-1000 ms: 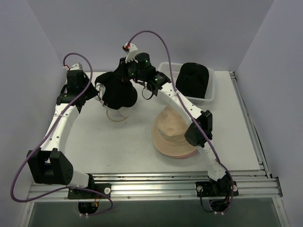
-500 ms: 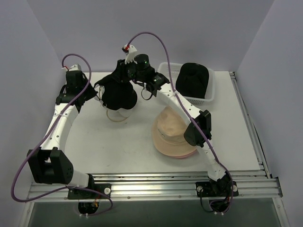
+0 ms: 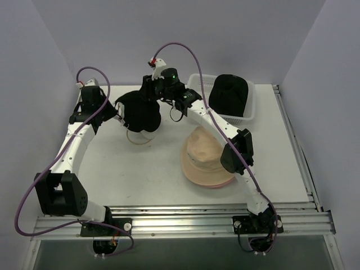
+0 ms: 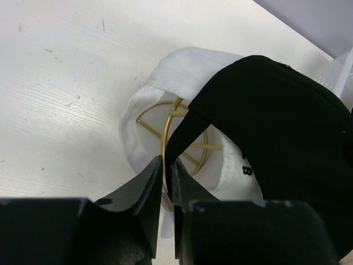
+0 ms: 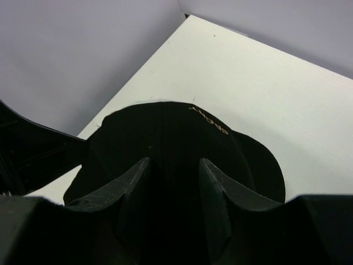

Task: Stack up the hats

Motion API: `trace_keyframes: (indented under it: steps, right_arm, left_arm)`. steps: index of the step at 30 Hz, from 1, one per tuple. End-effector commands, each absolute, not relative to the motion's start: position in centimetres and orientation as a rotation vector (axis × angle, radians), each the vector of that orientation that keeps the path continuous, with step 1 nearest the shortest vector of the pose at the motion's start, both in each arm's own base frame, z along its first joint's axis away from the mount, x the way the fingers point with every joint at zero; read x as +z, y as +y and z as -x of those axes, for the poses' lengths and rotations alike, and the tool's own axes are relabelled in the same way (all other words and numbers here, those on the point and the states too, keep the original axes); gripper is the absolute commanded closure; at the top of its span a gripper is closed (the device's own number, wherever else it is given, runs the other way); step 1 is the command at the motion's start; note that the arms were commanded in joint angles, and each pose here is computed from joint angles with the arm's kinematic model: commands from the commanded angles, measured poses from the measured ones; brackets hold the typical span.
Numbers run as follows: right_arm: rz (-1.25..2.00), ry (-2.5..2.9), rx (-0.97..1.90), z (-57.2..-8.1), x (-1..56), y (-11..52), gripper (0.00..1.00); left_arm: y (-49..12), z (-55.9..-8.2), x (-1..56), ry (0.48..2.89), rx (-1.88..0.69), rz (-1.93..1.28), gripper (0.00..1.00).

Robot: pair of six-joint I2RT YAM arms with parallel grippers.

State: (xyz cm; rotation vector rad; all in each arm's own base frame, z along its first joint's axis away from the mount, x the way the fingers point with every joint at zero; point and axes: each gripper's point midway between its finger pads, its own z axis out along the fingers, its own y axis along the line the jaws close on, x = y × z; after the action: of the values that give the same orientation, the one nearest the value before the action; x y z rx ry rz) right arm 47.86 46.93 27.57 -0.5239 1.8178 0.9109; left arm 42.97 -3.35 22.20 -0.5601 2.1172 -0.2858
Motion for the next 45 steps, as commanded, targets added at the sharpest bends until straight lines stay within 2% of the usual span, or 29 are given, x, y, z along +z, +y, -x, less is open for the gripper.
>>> trace_keyframes:
  steps: [1, 11, 18, 22, 35, 45]
  right_arm:
    - [0.487, 1.712, 0.865, -47.4, 33.3, 44.6, 0.64]
    - [0.478, 1.694, 0.82, -47.0, 34.7, 43.3, 0.63]
    - [0.484, 1.689, 0.797, -46.7, 35.2, 42.6, 0.62]
    - [0.48, 1.683, 0.796, -46.5, 35.5, 42.3, 0.62]
    - [0.428, 1.667, 0.767, -44.7, 35.9, 38.8, 0.62]
    - [0.432, 1.715, 0.743, -46.1, 32.9, 38.7, 0.61]
  left_arm:
    - [-2.8, -44.0, 23.5, 2.06, -0.287, 0.564, 0.8]
    - [-1.8, -44.1, 23.0, 2.075, -0.233, 0.596, 0.79]
    - [-2.5, -43.8, 27.5, 1.956, -0.304, 0.546, 0.61]
    - [-2.6, -44.2, 28.0, 1.955, -0.305, 0.528, 0.6]
    - [-3.2, -45.9, 24.1, 2.055, -0.315, 0.522, 0.62]
    - [-1.6, -46.2, 23.4, 2.076, -0.207, 0.571, 0.65]
